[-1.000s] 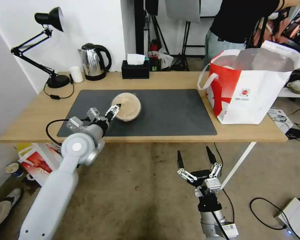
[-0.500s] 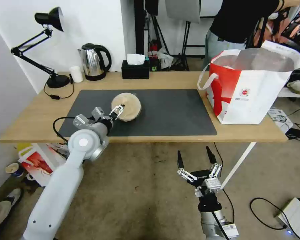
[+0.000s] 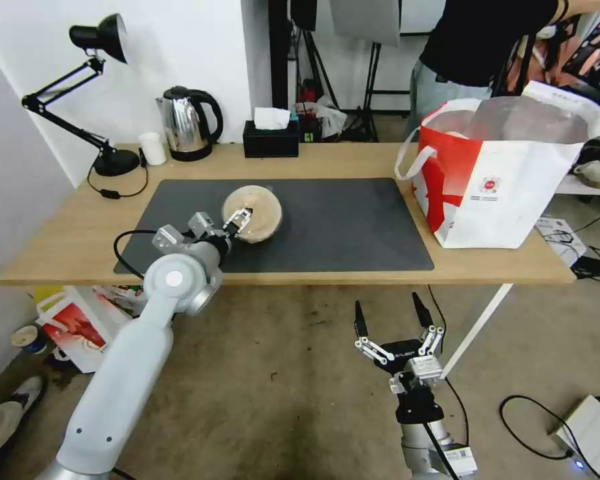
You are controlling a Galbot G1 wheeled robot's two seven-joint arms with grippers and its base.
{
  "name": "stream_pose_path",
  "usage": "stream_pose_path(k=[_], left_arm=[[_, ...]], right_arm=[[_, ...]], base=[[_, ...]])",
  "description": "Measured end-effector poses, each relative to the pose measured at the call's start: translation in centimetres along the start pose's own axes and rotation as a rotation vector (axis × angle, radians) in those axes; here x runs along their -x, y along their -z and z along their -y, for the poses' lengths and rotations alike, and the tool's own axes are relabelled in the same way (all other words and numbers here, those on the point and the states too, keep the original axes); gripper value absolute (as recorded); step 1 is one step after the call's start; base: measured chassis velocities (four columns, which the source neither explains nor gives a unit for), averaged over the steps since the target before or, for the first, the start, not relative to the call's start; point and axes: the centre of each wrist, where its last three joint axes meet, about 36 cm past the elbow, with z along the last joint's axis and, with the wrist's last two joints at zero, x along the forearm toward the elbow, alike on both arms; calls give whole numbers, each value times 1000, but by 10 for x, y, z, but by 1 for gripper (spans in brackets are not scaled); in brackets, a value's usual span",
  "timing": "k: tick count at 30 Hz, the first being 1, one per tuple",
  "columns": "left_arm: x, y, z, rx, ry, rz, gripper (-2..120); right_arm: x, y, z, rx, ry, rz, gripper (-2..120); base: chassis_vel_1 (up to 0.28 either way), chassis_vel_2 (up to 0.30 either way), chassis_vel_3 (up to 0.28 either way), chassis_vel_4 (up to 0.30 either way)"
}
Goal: Pick up the trash from the table and place it into the takeout bag.
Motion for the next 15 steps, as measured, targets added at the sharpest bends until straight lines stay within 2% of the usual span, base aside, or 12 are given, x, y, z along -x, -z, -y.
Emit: stream_pose_path(k=[9, 12, 15], left_arm=[[6, -3, 2, 0, 3, -3, 100], [7, -3, 2, -1, 3, -3, 96], [6, -3, 2, -1, 3, 0, 81]], right_arm=[[0, 0, 0, 0, 0, 0, 100], [0, 0, 0, 0, 0, 0, 100], [0, 0, 0, 0, 0, 0, 100]], base=[[0, 0, 0, 0], [0, 0, 0, 0], [0, 0, 0, 0]])
